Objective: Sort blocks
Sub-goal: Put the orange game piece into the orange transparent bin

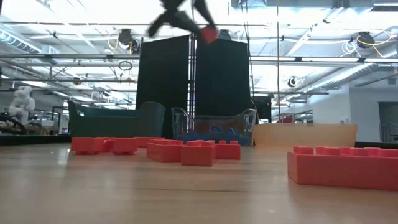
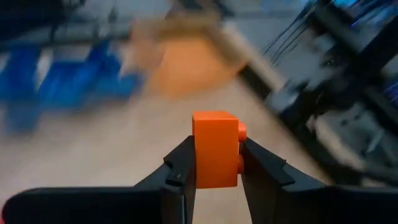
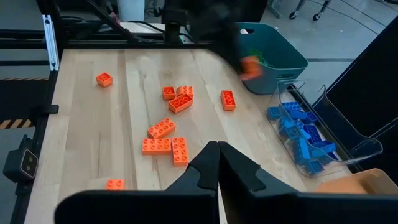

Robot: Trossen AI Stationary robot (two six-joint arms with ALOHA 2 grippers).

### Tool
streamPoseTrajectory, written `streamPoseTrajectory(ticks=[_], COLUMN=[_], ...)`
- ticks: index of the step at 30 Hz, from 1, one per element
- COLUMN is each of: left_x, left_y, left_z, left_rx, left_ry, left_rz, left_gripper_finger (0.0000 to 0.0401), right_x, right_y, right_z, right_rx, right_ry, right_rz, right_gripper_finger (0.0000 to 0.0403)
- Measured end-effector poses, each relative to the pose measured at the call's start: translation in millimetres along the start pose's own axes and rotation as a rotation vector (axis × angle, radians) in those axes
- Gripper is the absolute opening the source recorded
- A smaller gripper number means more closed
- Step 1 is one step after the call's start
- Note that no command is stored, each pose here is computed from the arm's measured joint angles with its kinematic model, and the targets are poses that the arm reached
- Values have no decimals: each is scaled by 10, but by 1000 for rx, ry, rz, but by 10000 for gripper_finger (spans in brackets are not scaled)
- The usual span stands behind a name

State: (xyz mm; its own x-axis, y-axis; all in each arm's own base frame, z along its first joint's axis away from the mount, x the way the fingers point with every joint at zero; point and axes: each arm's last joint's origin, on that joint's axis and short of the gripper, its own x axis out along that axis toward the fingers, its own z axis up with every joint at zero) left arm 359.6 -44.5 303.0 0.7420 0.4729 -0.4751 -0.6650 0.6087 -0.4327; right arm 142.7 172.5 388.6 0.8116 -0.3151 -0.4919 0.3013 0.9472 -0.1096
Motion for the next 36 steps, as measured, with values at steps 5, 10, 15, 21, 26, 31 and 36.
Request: streamPoseTrajectory(ticks=[5,10,15,21,26,31,36], left_x=[336,686,988,1380,1720,2030,2302], left_y=[223,452,539,460,292,224,153], left_z=[577,927,977,952,979,964,934], left_rx=[3,-77,-118,-114,-75,-25,21], left_ry=[-165,-257,-323,-308,-284,-224,-209], left_rz=[-58,-177,-265,-304,-317,-239,-217], left_gripper_finger=[96,96,96,96,96,96,96], right_x=[0,0,0,0,0,0,-1], right_y=[3,3,2,0,-3,-1,-3], right_z=[2,2,1,-1,-1,-2,-3], right_rx=[24,30,29,26,22,25,24], right_ry=[-1,-1,-1,3,4,5,7], right_rz=[2,2,2,2,1,1,2], right_gripper_finger=[0,0,0,0,0,0,0])
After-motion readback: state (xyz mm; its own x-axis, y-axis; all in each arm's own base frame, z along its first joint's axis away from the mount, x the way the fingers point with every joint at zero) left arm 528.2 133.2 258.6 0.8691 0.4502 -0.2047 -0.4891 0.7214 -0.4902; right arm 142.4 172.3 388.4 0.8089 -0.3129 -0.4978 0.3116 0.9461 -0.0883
